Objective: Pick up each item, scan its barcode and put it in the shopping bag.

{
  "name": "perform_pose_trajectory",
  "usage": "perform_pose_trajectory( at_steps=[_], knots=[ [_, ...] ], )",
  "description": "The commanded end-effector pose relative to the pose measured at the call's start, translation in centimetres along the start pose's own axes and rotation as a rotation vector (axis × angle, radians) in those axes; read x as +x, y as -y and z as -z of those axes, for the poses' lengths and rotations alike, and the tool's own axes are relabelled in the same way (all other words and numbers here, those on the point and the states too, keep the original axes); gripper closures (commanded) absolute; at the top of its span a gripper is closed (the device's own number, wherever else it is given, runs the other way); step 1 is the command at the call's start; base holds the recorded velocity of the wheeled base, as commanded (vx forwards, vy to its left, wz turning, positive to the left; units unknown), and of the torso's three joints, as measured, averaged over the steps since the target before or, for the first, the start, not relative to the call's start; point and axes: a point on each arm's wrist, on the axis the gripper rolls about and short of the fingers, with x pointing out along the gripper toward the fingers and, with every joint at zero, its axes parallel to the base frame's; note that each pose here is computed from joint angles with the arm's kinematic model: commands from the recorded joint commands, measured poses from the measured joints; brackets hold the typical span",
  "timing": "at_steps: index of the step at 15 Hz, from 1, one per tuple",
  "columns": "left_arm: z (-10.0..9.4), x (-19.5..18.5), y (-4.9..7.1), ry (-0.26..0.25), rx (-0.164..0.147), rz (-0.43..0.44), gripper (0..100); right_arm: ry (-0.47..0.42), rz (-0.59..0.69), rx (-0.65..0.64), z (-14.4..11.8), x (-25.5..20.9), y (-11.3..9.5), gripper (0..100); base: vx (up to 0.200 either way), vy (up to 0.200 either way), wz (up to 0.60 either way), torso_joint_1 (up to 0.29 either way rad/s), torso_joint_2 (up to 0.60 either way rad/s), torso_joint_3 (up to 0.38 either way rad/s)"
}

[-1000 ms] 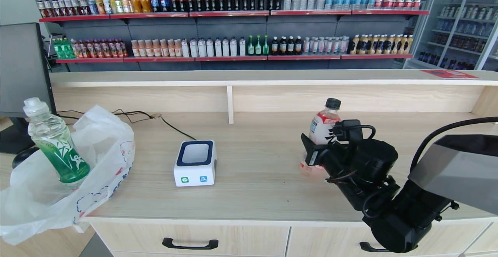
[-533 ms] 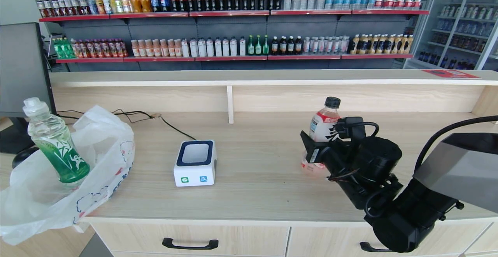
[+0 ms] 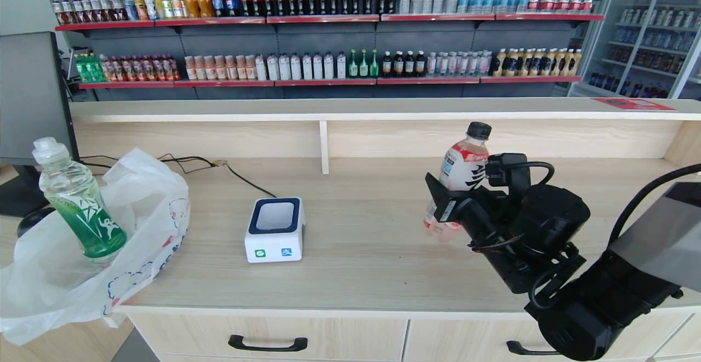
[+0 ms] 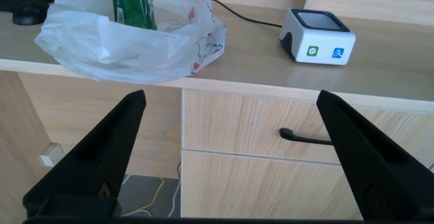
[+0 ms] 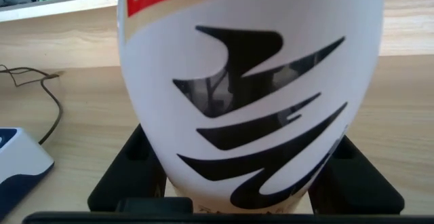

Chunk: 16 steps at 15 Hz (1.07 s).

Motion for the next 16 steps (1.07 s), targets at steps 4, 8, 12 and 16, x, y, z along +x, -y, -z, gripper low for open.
perform_pose_trajectory(
  at_steps=[4, 8, 12, 16],
  knots=[
    [0.0, 0.0, 0.0, -0.001, 0.002, 0.000, 0, 0.026, -0.024, 0.021, -1.8, -1.5, -0.4, 100, 0.000, 0.000, 0.00, 0.000, 0.00, 0.000],
    [0.1, 0.0, 0.0, -0.010, 0.003, 0.000, 0, 0.027, -0.048, 0.026, -2.7, -3.2, -0.8, 100, 0.000, 0.000, 0.00, 0.000, 0.00, 0.000],
    [0.1, 0.0, 0.0, -0.010, 0.003, 0.000, 0, 0.021, -0.103, 0.036, -3.8, -5.7, -1.6, 100, 0.000, 0.000, 0.00, 0.000, 0.00, 0.000],
    [0.1, 0.0, 0.0, -0.010, 0.004, 0.000, 0, 0.021, -0.162, 0.065, -4.9, -8.5, -2.2, 100, 0.000, 0.000, 0.00, 0.000, 0.00, 0.000]
  ],
)
